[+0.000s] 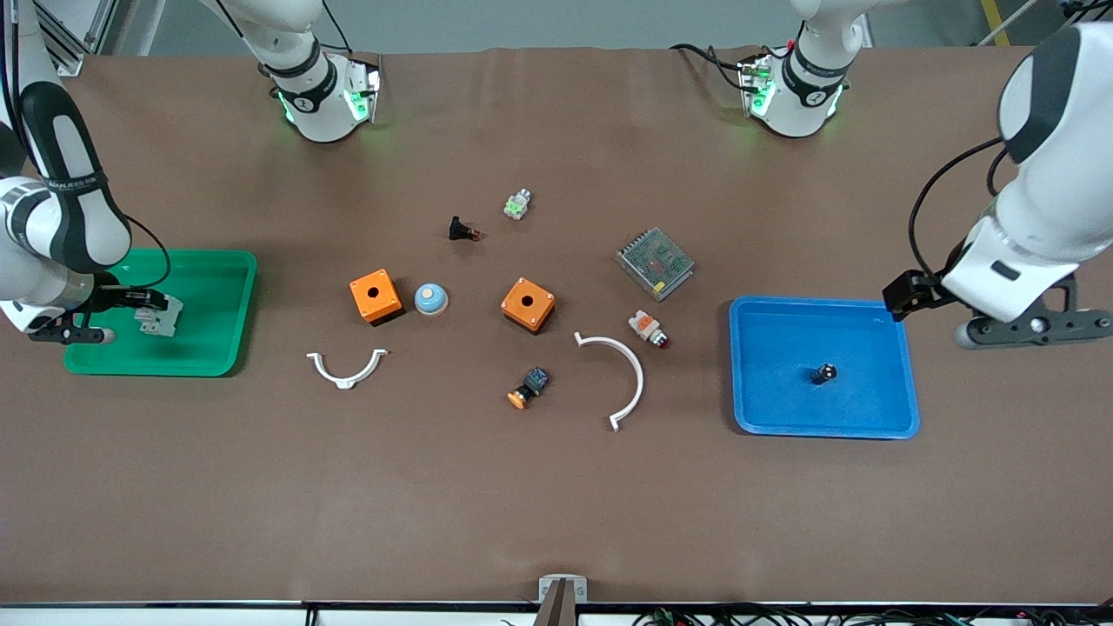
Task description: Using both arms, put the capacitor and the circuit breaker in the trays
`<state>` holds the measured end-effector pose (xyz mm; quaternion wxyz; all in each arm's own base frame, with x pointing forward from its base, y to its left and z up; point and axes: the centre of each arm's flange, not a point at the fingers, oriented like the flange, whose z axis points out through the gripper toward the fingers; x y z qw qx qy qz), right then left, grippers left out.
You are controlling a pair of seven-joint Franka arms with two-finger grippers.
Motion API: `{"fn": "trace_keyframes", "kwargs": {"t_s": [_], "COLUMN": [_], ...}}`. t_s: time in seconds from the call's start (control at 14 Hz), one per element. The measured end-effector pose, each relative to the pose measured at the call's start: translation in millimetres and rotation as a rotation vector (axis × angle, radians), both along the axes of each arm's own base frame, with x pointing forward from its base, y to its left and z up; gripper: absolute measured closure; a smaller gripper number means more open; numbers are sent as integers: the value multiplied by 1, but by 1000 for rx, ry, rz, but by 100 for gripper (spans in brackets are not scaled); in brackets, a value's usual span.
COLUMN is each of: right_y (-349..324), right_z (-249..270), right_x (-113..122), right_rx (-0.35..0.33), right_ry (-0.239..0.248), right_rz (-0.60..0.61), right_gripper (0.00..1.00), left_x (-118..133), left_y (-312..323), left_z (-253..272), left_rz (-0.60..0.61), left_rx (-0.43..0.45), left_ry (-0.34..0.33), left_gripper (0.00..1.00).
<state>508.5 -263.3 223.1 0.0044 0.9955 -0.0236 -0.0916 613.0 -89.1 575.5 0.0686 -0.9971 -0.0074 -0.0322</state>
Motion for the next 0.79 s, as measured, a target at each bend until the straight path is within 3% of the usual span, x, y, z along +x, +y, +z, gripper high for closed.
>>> {"fn": "trace_keyframes", "kwargs": {"t_s": [0.29,0.36,0.57,0.79], "right_y": [4,9,62,140], "right_z": [38,65,162,219], "right_x": [13,21,45,55], "right_rx": [-3,-6,-31,-36], "right_ry": [-7,-10,-26,-87], "right_rz": [10,13,-5,12], "right_gripper": [4,0,0,0], "left_x": [-21,-25,-36,-50], "left_y": [-5,-6,-3,9], "left_z": [32,38,52,69], "left_rz": [4,-3,-12,-37], "left_rx": [-14,-12,-30,-48], "left_ry": [0,-1,8,17], "left_gripper": [0,0,0,0]}}
